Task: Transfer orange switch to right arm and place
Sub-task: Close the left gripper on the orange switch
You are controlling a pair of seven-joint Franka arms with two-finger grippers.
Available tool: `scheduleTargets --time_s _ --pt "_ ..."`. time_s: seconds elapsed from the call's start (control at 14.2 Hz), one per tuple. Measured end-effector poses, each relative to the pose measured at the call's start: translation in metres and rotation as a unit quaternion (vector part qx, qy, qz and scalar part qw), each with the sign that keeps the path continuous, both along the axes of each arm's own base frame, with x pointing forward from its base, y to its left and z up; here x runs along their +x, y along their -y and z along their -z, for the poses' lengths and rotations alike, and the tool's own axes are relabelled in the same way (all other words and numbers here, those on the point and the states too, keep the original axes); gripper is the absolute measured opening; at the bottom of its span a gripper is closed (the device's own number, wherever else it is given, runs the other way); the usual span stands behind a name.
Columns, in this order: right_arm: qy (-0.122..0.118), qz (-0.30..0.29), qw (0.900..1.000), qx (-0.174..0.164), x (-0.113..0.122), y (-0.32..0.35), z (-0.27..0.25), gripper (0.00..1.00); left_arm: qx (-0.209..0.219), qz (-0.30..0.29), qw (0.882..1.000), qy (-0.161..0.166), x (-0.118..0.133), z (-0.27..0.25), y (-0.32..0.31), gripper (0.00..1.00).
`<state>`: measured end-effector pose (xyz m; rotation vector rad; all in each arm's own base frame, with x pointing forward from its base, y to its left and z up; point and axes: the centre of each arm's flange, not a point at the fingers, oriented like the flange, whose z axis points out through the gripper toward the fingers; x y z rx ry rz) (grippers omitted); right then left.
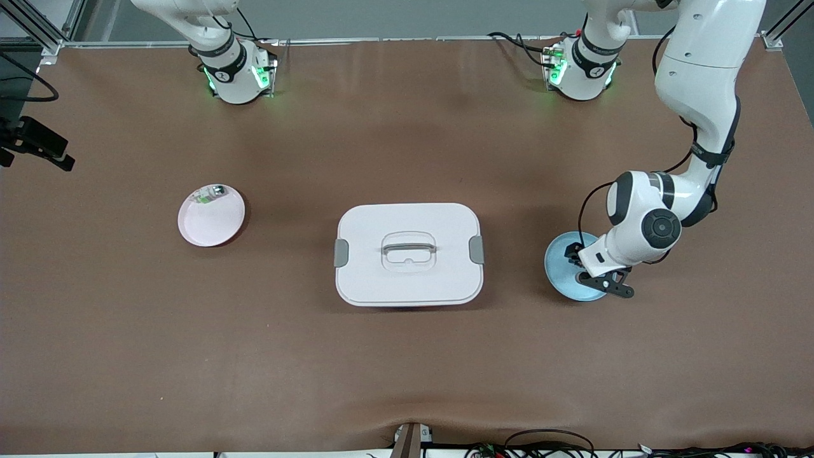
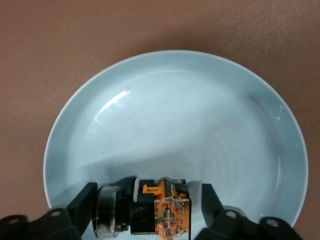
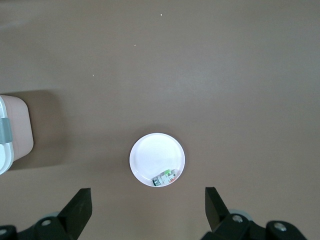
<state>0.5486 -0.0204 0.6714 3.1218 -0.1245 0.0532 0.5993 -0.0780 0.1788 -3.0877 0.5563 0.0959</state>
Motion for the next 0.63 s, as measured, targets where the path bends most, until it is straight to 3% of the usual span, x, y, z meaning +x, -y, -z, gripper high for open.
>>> scheduleTargets --time_s 0.07,0.63 --pt "-0.001 0.0 1.0 0.0 0.0001 0.0002 0.0008 1.0 0.0 0.0 1.0 0.0 0.0001 -0.0002 0.0 0.72" --pt "-0.004 0.005 1.0 -0.001 0.0 0.0059 0.004 1.0 0.0 -0.01 1.0 0.006 0.0029 -0.0061 -0.0034 0.72"
